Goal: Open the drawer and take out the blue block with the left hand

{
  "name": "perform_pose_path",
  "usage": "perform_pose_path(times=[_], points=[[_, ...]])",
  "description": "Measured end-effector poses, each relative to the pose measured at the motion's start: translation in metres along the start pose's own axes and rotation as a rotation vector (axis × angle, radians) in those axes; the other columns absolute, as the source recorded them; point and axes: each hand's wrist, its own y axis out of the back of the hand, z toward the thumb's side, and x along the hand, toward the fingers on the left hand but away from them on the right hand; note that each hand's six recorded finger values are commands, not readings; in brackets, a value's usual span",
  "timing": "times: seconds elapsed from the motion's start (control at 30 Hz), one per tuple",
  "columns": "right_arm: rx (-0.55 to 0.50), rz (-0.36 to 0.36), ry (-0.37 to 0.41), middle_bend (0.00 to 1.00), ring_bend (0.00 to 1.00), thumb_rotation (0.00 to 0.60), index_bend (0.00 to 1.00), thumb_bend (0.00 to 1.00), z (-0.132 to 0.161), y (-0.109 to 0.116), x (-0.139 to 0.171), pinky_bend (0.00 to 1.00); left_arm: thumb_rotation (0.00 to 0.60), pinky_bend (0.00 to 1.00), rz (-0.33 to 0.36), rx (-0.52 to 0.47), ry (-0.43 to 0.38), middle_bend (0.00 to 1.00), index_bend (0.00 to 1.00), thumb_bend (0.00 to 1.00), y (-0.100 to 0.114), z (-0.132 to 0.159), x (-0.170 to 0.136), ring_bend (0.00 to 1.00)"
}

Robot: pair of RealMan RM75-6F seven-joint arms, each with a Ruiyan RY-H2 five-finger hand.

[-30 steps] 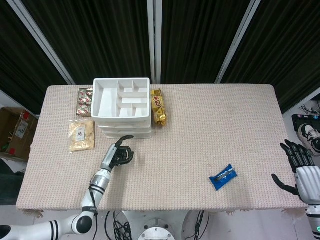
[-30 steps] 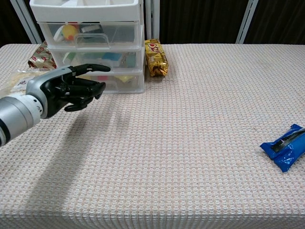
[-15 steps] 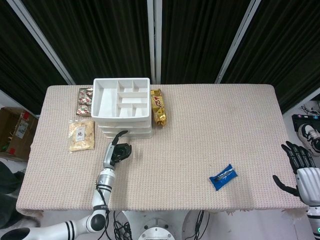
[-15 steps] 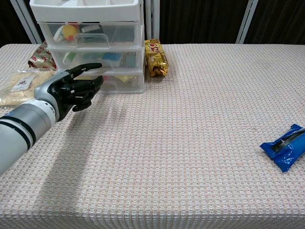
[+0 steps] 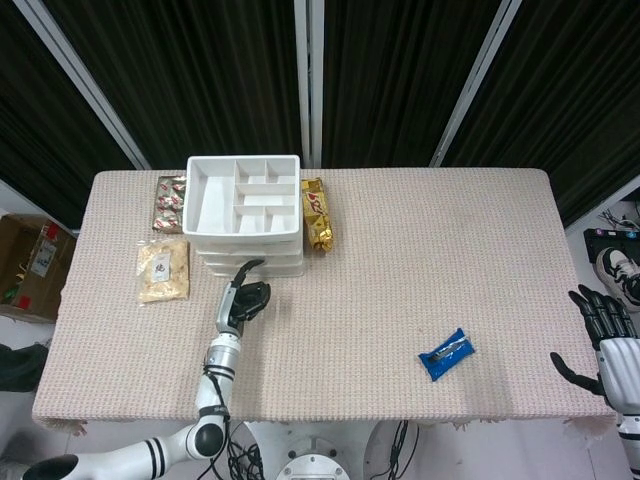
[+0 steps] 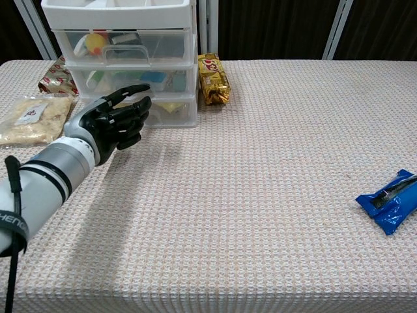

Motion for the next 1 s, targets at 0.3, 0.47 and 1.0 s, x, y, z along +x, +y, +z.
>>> perform_pose_path(times=[0.3, 0.47, 1.0], points=[[0.000, 0.004, -0.013, 0.01, 0.00, 0.600, 0.00, 0.19, -0.003, -0.001, 0.003, 0.00, 0.600, 1.00, -0.013, -0.134, 0.027, 0.80, 0.39, 0.46, 0.000, -0.003, 0.010, 0.89], [0.000, 0.008, -0.016, 0.01, 0.00, 0.600, 0.00, 0.19, -0.003, -0.002, 0.004, 0.00, 0.600, 1.00, -0.017, -0.182, 0.042, 0.80, 0.48, 0.48, 0.002, -0.003, 0.011, 0.89], [-0.004, 0.022, -0.012, 0.01, 0.00, 0.600, 0.00, 0.19, -0.002, -0.006, 0.005, 0.00, 0.600, 1.00, -0.086, -0.189, 0.069, 0.77, 0.29, 0.46, -0.001, -0.007, -0.021, 0.86]])
